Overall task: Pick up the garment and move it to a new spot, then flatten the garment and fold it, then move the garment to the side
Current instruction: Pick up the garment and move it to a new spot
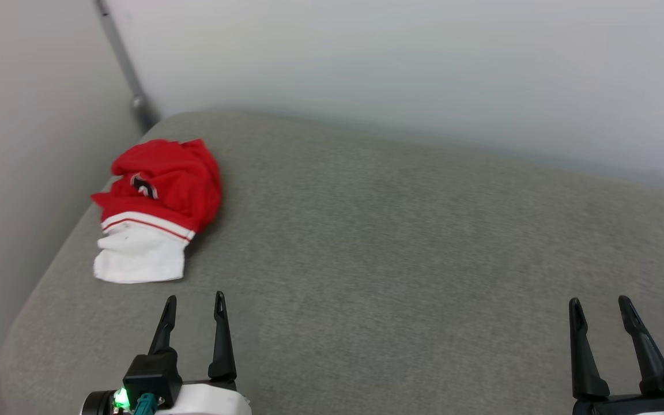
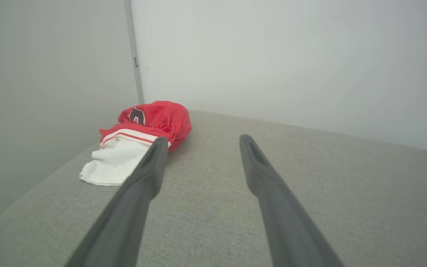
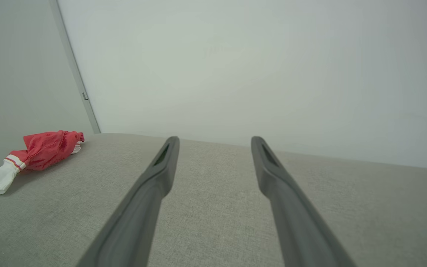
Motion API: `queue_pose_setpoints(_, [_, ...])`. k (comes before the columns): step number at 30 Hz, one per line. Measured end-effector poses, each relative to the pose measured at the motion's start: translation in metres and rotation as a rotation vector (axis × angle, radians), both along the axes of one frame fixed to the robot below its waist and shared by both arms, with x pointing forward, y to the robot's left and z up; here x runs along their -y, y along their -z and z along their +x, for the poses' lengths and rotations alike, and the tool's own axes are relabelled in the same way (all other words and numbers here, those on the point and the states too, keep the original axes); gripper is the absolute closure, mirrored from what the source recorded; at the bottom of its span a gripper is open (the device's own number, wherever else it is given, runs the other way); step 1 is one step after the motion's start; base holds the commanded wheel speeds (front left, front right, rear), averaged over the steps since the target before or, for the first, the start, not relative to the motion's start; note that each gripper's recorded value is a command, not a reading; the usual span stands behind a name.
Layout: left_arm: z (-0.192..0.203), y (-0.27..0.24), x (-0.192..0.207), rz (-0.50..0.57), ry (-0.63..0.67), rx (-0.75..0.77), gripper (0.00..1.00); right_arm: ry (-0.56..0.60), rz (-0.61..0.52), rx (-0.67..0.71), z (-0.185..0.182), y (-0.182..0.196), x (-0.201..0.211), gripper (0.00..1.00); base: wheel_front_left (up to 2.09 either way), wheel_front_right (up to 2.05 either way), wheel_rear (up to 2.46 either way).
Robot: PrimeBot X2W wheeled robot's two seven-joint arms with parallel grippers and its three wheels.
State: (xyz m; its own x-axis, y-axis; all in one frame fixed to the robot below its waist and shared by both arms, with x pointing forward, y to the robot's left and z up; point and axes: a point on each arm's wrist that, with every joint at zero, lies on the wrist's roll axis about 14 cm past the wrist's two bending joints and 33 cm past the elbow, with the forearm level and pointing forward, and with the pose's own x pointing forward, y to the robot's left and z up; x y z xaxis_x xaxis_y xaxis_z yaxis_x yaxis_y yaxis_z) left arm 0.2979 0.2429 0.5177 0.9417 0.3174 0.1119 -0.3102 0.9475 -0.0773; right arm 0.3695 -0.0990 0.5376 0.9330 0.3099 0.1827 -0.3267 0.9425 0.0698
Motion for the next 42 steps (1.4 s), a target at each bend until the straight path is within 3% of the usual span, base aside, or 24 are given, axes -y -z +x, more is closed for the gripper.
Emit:
queue_pose_setpoints(15, [-0.065, -0.001, -0.064, -0.009, -0.272, 0.003, 0.00, -0.231, -0.002, -0.004, 0.012, 0.002, -0.078, 0.00, 0.00, 0.00, 0.00])
queue_pose_setpoints(25, [-0.070, 0.003, -0.070, -0.018, -0.302, -0.010, 0.00, -0.252, -0.014, -0.007, 0.013, 0.005, -0.085, 0.00, 0.00, 0.00, 0.00])
queue_pose_setpoints(32, [-0.050, -0.010, -0.084, 0.049, -0.272, 0.003, 0.00, -0.237, -0.019, -0.011, 0.014, 0.008, -0.080, 0.00, 0.00, 0.00, 0.00])
queue_pose_setpoints(42, [0.015, -0.075, -0.151, 0.209, -0.248, 0.078, 0.00, -0.197, -0.040, 0.000, 0.034, 0.014, -0.072, 0.00, 0.00, 0.00, 0.00])
